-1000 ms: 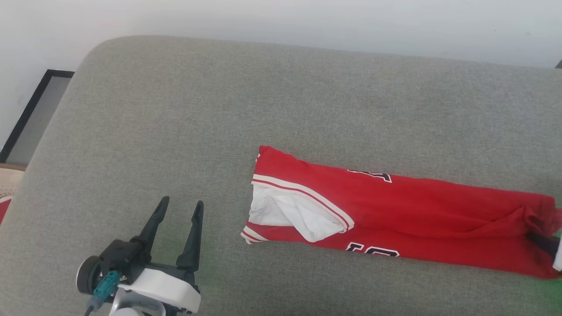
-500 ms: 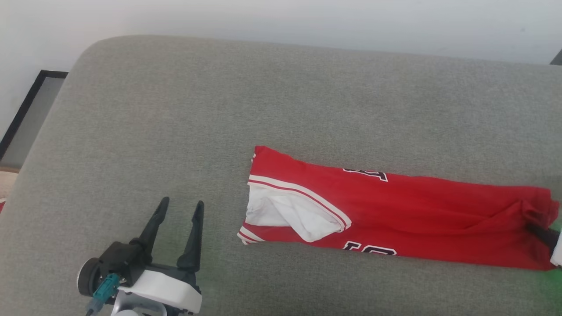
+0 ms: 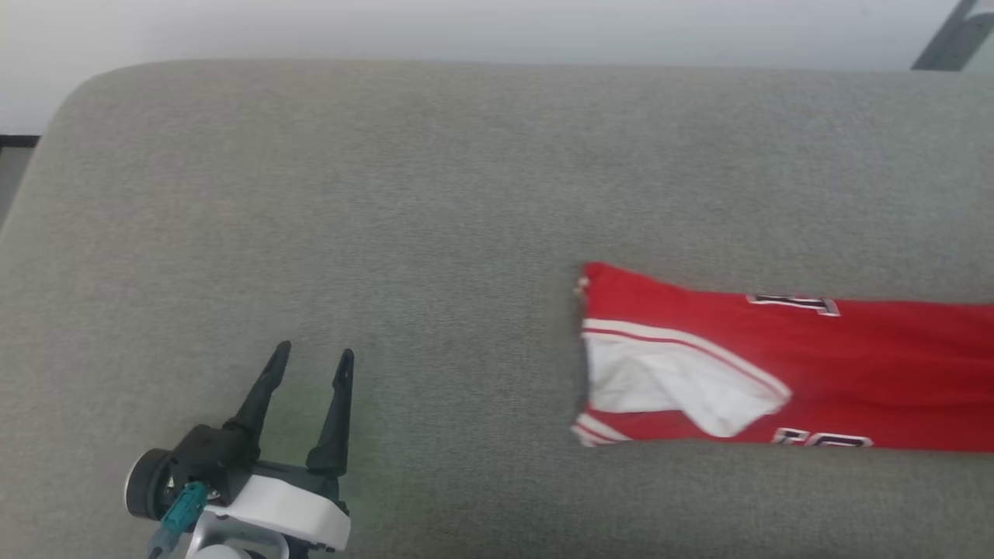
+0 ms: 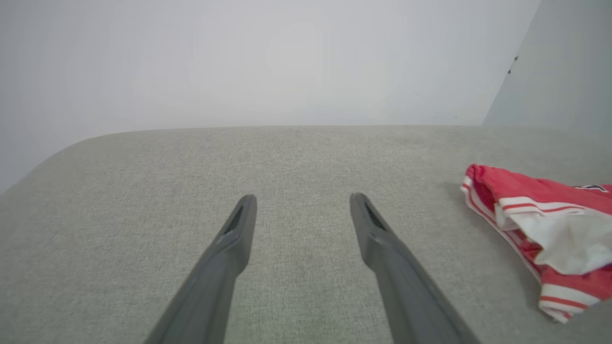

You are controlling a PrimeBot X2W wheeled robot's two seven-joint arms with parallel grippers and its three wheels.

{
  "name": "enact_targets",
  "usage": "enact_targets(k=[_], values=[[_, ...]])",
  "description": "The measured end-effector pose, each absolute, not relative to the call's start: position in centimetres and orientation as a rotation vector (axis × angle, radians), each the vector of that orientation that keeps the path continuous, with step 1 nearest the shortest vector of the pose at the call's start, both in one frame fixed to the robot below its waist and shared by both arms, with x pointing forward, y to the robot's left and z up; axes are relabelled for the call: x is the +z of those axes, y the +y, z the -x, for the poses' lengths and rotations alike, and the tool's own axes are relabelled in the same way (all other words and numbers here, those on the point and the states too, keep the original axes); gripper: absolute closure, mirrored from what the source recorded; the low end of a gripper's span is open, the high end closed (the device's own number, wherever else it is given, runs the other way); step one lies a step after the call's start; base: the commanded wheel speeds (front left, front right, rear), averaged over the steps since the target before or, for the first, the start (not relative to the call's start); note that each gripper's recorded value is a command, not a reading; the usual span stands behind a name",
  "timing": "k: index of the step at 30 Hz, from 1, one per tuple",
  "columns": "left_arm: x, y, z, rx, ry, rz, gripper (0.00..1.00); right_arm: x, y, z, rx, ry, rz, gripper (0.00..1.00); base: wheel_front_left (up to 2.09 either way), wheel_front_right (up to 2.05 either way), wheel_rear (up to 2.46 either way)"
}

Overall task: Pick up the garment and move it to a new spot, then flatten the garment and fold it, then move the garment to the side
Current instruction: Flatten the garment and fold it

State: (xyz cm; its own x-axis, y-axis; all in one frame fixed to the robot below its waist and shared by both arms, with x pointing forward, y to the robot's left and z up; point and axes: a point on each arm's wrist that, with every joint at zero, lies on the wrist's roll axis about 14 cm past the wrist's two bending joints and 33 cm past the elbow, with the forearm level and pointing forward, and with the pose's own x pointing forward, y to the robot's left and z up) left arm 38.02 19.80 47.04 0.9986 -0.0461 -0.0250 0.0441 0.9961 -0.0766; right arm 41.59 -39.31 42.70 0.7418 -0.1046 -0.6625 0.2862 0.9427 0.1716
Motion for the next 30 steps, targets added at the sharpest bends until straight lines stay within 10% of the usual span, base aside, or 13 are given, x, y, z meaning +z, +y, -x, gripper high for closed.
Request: enact_targets(k=[13, 30], values=[[46.3, 17.9, -39.7, -0.112, 0.041, 0.064, 0.00, 46.5, -46.9, -38.4, -0.425, 0.558, -0.264, 1.00, 0.00, 0.00, 0.00], [47.1, 19.3, -38.4, -0.052, 0.022, 0.091, 0.00, 46.8, -30.6, -41.5, 0.105, 0.608, -0.156, 1.00, 0.00, 0.00, 0.00]])
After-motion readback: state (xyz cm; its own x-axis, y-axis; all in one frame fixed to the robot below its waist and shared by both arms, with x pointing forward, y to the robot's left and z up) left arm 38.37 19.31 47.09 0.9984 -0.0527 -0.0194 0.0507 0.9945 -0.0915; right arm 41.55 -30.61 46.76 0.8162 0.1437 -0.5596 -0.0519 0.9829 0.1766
